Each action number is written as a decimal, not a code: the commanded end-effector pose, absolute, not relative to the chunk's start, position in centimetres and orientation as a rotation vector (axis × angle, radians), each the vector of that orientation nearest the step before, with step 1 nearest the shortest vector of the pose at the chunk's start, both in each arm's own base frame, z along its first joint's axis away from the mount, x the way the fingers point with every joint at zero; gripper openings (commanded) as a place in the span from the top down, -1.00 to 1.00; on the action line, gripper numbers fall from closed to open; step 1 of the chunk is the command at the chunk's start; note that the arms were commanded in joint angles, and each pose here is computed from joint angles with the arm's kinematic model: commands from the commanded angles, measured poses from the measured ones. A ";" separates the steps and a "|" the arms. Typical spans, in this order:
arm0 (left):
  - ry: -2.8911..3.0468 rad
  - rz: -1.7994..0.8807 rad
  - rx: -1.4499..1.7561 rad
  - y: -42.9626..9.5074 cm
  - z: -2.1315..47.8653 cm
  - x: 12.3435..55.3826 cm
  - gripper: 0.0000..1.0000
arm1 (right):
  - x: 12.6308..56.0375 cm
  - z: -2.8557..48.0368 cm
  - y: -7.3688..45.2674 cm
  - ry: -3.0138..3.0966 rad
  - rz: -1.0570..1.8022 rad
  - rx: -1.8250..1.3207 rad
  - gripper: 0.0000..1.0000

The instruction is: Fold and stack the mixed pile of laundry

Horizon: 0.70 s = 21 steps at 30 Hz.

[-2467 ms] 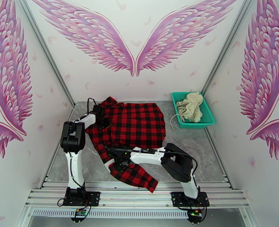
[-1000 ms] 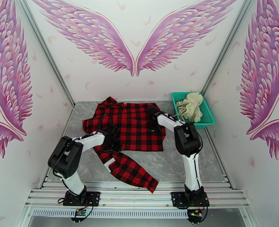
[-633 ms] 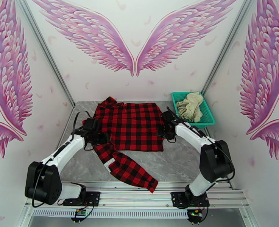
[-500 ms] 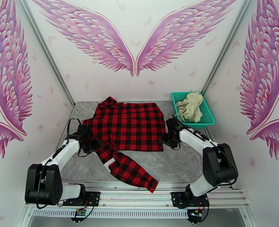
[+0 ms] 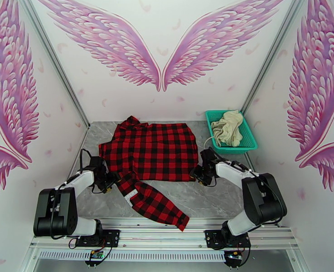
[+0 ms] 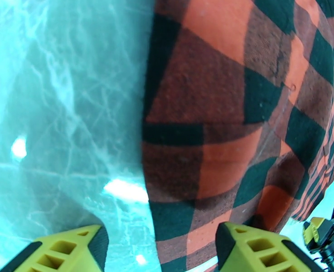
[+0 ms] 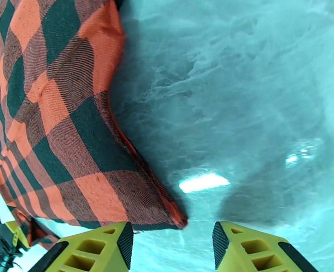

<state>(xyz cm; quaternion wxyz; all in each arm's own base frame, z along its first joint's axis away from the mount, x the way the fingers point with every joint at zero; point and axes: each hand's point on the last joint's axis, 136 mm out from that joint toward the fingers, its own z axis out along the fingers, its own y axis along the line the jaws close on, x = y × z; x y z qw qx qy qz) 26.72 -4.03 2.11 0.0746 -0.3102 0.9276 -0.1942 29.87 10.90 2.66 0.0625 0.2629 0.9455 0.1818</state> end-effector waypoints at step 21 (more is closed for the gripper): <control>2.612 -0.646 -0.780 -6.7 3.6 33.9 0.75 | 31.2 1.7 11.8 2.816 0.580 0.862 0.55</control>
